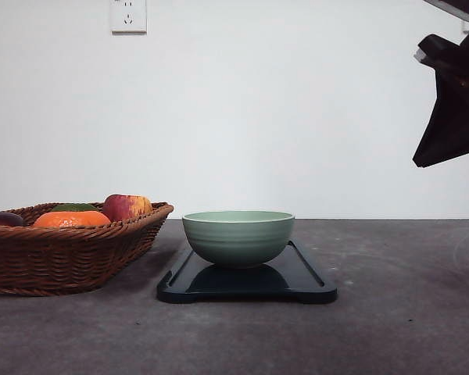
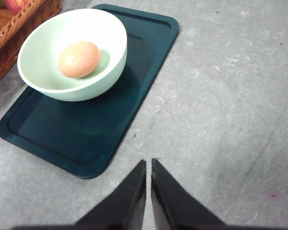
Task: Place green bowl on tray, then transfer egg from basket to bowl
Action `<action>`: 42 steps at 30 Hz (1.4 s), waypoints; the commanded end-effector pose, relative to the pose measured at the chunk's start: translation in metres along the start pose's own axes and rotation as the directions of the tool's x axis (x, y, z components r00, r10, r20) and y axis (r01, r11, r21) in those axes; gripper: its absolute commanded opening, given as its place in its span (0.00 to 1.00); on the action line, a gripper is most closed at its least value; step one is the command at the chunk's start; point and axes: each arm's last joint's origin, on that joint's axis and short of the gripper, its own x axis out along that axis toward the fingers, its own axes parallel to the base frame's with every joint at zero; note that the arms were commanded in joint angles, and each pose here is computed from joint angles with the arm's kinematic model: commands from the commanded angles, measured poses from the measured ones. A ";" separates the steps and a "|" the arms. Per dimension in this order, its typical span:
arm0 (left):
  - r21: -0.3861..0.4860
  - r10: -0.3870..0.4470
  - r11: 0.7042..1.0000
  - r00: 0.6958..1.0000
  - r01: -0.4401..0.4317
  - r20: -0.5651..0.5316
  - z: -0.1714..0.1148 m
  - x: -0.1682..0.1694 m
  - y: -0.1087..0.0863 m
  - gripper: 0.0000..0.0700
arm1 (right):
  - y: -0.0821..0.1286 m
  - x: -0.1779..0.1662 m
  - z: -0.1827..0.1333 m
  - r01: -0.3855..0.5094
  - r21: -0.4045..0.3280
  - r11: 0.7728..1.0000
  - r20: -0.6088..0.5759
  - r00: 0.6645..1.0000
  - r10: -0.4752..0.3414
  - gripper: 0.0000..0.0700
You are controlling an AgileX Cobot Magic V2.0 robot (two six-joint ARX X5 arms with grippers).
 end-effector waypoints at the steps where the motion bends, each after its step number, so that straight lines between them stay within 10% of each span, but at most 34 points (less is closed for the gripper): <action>1: 0.013 0.006 1.000 1.000 -0.006 -0.018 -0.006 0.002 0.001 0.03 | 0.001 0.001 0.003 -0.004 -0.008 1.000 0.010 1.000 0.004 0.01; 16: 0.013 0.006 1.000 1.000 -0.006 -0.019 -0.006 0.002 0.001 0.03 | -0.011 -0.027 -0.009 0.120 -0.188 0.975 0.245 0.967 -0.072 0.01; 30: 0.013 0.006 1.000 1.000 -0.006 -0.019 -0.006 0.002 0.001 0.03 | -0.036 -0.043 -0.090 0.330 -0.062 0.942 0.575 0.783 -0.237 0.01; 42: 0.013 0.006 1.000 1.000 -0.006 -0.019 -0.006 0.002 0.001 0.03 | -0.036 -0.045 -0.108 0.356 -0.048 0.933 0.600 0.758 -0.258 0.01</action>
